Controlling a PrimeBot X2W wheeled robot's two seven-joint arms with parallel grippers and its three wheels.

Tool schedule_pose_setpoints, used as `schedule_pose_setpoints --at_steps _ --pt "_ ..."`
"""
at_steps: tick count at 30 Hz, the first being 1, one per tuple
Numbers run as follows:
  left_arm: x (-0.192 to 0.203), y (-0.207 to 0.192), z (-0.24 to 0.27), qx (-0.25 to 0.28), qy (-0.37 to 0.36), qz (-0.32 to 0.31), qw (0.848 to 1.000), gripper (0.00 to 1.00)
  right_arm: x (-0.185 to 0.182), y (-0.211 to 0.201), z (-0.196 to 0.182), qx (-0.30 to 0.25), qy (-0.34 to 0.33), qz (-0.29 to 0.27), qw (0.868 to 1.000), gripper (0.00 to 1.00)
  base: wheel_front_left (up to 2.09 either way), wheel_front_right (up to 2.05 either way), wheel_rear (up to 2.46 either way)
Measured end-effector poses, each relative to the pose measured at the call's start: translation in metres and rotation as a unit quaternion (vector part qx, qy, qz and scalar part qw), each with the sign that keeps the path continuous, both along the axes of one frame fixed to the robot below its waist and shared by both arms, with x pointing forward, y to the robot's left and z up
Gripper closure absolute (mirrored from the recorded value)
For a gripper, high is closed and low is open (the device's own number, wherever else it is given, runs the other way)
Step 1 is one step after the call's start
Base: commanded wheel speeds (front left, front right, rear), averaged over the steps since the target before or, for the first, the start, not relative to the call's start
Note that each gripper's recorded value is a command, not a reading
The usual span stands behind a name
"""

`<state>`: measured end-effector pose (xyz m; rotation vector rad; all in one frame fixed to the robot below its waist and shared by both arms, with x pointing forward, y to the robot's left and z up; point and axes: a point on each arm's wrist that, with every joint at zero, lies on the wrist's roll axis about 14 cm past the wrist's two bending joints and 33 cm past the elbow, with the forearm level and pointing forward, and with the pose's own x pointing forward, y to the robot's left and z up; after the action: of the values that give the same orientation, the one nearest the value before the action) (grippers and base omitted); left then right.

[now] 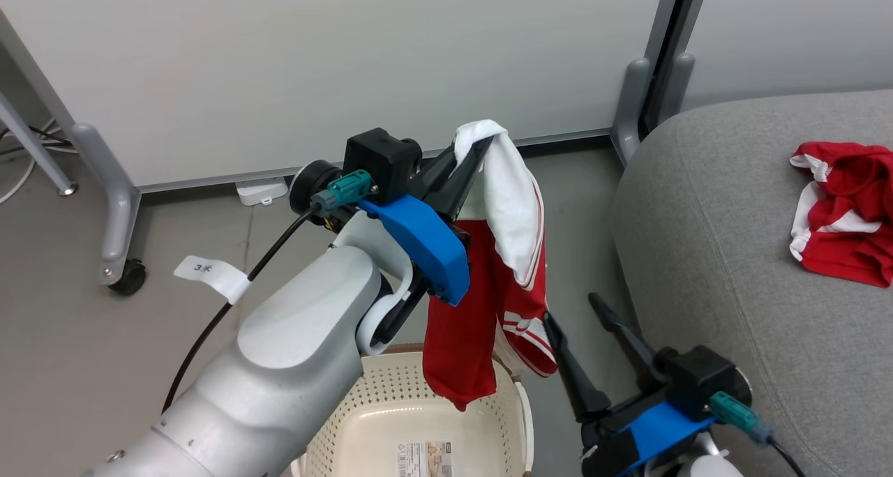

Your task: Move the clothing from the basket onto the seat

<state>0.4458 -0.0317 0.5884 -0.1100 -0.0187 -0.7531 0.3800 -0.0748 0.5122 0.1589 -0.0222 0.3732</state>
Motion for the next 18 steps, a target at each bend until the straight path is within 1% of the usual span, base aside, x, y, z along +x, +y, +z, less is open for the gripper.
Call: schedule_pose_setpoints --at_steps 8,18 --pt "0.000 -0.005 -0.004 -0.002 0.007 -0.006 1.000 1.00 0.004 0.024 -0.006 -0.013 0.011 0.039 0.999 0.00 0.00 0.00 0.00" --pt "-0.003 -0.013 -0.010 0.001 0.015 -0.020 1.000 1.00 0.032 0.029 -0.005 -0.032 0.008 0.049 0.998 0.00 0.00 0.00 0.00"
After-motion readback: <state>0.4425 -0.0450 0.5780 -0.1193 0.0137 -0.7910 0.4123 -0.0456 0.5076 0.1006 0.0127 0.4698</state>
